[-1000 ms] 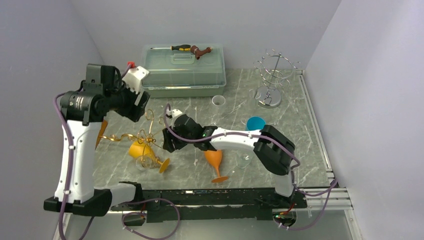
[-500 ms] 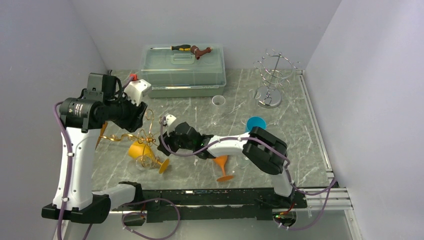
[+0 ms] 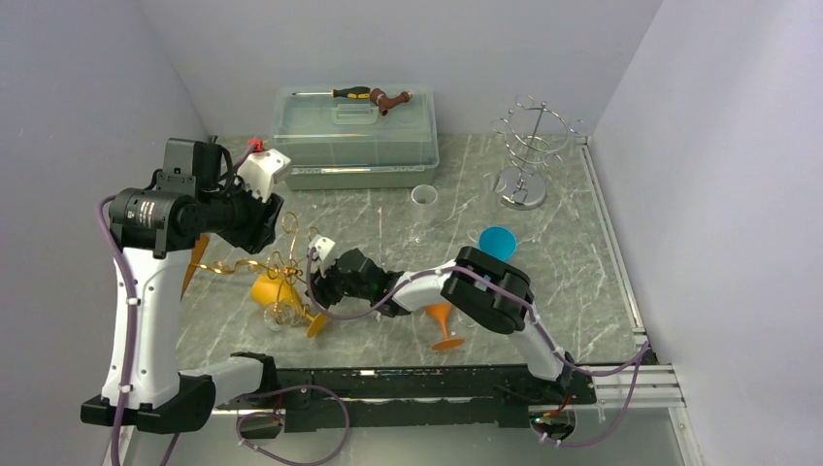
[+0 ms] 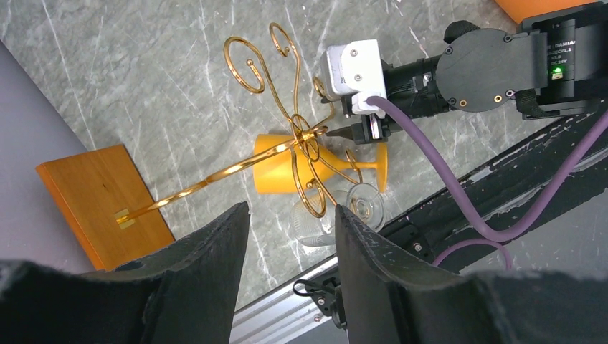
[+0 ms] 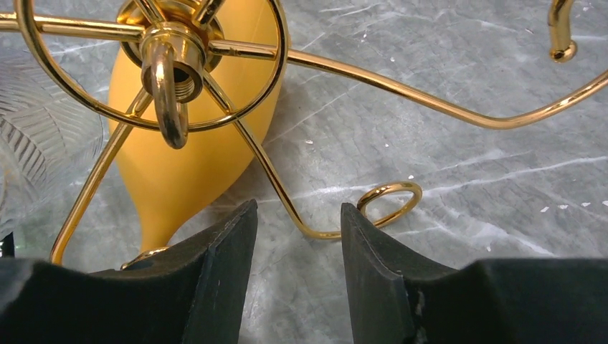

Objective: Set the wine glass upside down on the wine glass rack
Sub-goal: Adjust the wine rack at the center of the board.

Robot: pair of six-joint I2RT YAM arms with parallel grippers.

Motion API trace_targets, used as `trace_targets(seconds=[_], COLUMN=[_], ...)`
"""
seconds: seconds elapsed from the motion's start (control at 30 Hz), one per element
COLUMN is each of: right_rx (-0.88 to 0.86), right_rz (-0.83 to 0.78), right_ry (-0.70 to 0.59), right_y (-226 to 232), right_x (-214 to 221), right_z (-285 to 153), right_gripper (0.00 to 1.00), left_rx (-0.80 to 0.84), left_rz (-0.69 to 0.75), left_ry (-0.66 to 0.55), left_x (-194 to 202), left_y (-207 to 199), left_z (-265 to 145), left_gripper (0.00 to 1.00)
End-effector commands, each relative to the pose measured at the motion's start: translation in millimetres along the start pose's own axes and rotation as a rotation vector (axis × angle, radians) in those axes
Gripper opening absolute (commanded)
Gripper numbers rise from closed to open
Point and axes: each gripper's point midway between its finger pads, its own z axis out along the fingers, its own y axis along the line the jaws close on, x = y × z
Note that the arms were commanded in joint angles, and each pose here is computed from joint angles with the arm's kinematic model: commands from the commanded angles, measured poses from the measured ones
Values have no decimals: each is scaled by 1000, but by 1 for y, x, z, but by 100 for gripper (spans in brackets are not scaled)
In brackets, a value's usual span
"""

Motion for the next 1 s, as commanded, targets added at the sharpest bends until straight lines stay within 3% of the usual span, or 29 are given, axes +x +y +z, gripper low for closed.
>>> trace_targets(seconds=[0.0,0.43,0.47,0.6,0.77,0.97], right_rx=[-14,45,45,36,19,15], right_rz=[-48,-189,-188,-185,-196,-242], right_ry=[-138,-164,-165,-163,-177,-205], right_y=[5,4,4,5,9,13], right_x=[-38,-50,-50,-48,-53,-76], right_z=[9,17,18,23,15,-5], right_gripper=[49,51,49,25,1,0], left_rx=[5,16,16,20,12,7], left_rz=[3,-1,-1,3,7,4], left_ry=[-18,-24,-25,-24,-34,-52], left_x=[-5,-7,-6,-6,-8,-12], left_y=[-1,-2,-3,-3,-2,-2], left_z=[-6,-4,-5,-4,-7,-8], left_gripper=[53,56,56,56,56,56])
